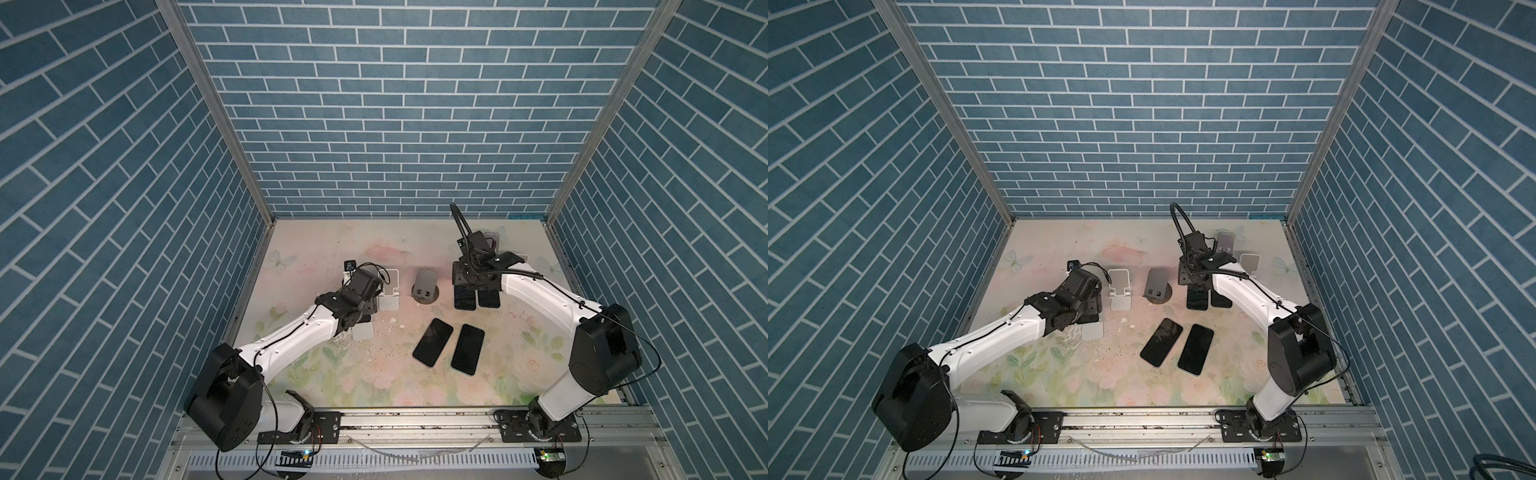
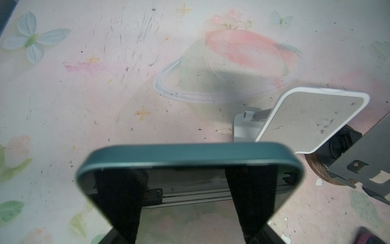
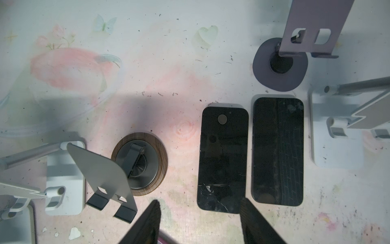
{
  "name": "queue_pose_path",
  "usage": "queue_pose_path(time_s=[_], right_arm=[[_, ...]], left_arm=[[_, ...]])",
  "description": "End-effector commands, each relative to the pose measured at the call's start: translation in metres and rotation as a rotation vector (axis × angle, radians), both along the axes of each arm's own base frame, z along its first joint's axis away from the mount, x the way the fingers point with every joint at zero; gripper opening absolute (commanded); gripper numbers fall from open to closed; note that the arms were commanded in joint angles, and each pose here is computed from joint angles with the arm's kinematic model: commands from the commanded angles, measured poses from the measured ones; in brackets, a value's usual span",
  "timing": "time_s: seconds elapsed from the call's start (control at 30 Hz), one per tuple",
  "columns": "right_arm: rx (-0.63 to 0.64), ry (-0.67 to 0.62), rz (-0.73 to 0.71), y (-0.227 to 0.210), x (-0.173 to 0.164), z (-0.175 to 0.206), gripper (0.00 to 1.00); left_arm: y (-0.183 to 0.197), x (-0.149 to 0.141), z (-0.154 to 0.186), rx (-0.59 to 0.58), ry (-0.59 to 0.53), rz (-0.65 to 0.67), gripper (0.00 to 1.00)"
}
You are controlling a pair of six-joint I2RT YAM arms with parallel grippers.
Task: Remove the phone from the phone stand
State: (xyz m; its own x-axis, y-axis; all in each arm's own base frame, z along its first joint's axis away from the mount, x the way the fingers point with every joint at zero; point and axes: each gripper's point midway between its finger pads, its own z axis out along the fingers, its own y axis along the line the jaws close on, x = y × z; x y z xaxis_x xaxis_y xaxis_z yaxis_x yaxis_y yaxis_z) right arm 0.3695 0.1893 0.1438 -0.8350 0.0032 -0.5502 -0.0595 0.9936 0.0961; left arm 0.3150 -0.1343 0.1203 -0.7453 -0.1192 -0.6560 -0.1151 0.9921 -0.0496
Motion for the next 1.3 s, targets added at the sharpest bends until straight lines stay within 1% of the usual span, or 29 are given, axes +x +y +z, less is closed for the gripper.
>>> queue_pose_path(time_s=[0.0,0.47,0.7,0.97,1.27], right_arm=[[0.015,-0.009,-0.012,0.001,0.005,0.009,0.62],[0.026,-0.019,-0.026,-0.003,0.000,0.009,0.62],[0.013,-0.025,-0.032,-0.007,0.000,0.009,0.62],[-0.013,-0.042,-0.044,-0.015,-0.001,0.011,0.62],[-0.029,-0.048,-0.068,-0.028,-0.003,0.011,0.62]], left_arm=[[0.010,-0.003,0.007,0.033,-0.014,0.004,0.52],[0.011,-0.007,0.043,-0.003,-0.086,-0.025,0.52],[0.004,-0.008,0.058,-0.024,-0.096,-0.066,0.51],[-0.017,-0.006,0.071,-0.035,-0.110,-0.139,0.51],[-0.051,-0.005,0.079,0.044,-0.127,-0.250,0.51]])
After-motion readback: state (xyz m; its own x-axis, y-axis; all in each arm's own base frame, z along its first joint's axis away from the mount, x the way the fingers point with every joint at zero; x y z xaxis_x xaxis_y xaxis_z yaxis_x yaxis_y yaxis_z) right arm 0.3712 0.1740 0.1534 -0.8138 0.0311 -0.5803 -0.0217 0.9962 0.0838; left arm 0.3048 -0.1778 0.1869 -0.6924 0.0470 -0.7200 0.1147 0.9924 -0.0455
